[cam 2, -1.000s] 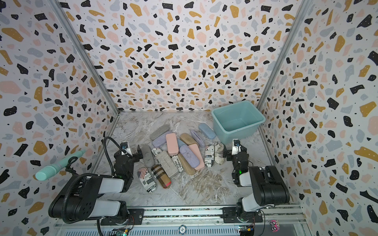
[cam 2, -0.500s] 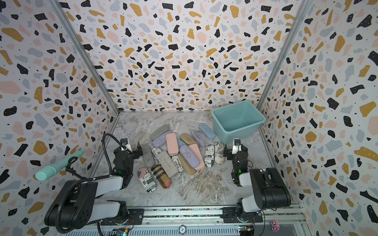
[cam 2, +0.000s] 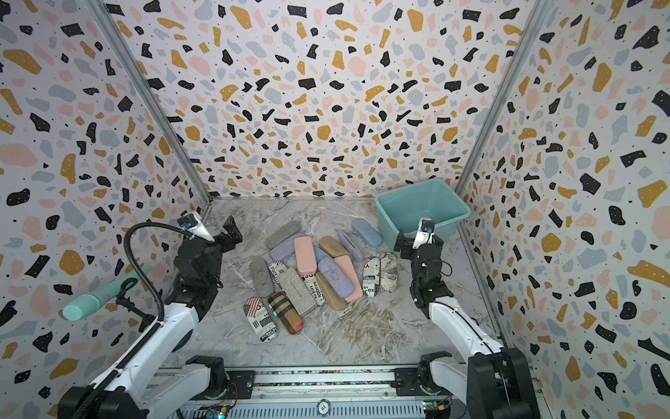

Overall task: Put the glasses cases into the storage boxes
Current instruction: Adjust the storage box at the corner of the board.

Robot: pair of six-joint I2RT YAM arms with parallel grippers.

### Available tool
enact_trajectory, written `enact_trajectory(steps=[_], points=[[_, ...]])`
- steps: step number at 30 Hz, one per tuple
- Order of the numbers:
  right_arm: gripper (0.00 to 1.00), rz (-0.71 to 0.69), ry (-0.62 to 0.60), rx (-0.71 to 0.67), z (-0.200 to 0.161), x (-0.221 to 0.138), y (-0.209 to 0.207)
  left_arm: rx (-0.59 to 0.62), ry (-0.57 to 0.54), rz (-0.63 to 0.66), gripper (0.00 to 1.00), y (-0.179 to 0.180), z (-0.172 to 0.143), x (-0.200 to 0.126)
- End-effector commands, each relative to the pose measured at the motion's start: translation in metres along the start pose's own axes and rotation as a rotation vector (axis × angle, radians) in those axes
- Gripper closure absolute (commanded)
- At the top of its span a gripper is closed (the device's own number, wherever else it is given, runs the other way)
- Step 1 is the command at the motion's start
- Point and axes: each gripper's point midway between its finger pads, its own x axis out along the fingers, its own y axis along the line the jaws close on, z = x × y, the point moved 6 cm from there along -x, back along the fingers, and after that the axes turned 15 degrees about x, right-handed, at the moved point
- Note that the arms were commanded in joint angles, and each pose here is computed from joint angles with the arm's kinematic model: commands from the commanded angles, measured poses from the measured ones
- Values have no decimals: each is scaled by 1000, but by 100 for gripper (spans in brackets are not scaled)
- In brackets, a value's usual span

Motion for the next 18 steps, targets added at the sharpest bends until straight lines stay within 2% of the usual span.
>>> enact_trajectory(steps=[1, 2, 3, 7, 12, 15, 18], points=[[7, -83, 146, 271, 4, -3, -20, -219, 32, 0, 1, 1, 25, -15], [15, -35, 165, 296, 9, -1, -20, -265, 8, -10, 1, 1, 29, -17], [18, -24, 202, 331, 13, 3, -20, -299, -19, -23, 1, 1, 33, -19], [17, -134, 328, 312, 23, 26, -20, -337, -33, -81, 0, -7, 47, -14], [10, -194, 455, 310, 15, 54, -21, -313, 65, -234, 1, -37, 46, 17], [10, -231, 507, 314, 6, 63, -24, -266, 170, -303, 8, -56, 40, 37], [11, -256, 523, 319, 0, 60, -28, -226, 215, -356, 12, -71, 39, 46]])
